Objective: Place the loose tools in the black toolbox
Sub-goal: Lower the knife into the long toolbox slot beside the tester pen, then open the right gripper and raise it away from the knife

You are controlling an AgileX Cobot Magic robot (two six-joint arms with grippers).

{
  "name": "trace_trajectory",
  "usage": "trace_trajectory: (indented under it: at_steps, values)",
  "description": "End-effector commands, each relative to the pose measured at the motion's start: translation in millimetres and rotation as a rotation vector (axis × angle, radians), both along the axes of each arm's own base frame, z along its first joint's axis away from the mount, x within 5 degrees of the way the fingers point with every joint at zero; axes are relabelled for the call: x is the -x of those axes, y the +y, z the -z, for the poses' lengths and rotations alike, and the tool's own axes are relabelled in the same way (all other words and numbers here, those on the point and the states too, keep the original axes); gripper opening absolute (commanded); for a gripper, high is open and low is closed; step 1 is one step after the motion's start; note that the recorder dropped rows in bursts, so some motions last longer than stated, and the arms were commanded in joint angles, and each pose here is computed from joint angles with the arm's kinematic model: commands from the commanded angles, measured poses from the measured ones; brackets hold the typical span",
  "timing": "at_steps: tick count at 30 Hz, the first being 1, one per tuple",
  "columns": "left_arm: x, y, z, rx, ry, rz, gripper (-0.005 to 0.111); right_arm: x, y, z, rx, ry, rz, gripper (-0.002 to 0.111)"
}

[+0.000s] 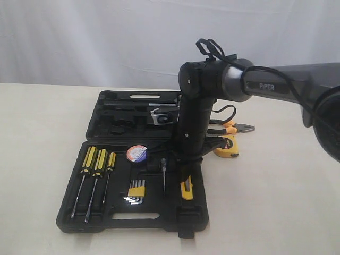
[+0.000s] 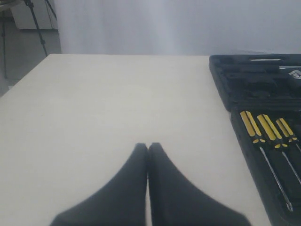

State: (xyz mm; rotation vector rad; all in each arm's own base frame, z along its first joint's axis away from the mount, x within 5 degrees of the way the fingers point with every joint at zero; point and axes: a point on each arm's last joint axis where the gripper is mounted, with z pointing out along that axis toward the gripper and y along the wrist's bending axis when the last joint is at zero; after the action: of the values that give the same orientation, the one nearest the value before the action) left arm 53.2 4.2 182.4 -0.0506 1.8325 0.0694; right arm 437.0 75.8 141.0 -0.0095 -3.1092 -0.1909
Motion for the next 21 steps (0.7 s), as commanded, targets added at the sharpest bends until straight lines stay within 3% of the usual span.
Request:
trace_trajectory:
  at_steps: [1,10,21]
  values:
    - [-0.2,-0.6,0.1,0.014,-0.008,0.005,0.000,-0.7,-2.6,14.7,0.013,0.030,-0.009,0.000]
    - [-0.2,-0.6,0.1,0.014,-0.008,0.005,0.000,-1.7,-2.4,9.8,0.009,0.007,-0.011,0.000]
    - [-0.2,-0.6,0.1,0.014,-0.008,0.005,0.000,2.5,-3.7,-56.2,-0.004,-0.153,-0.021,0.000]
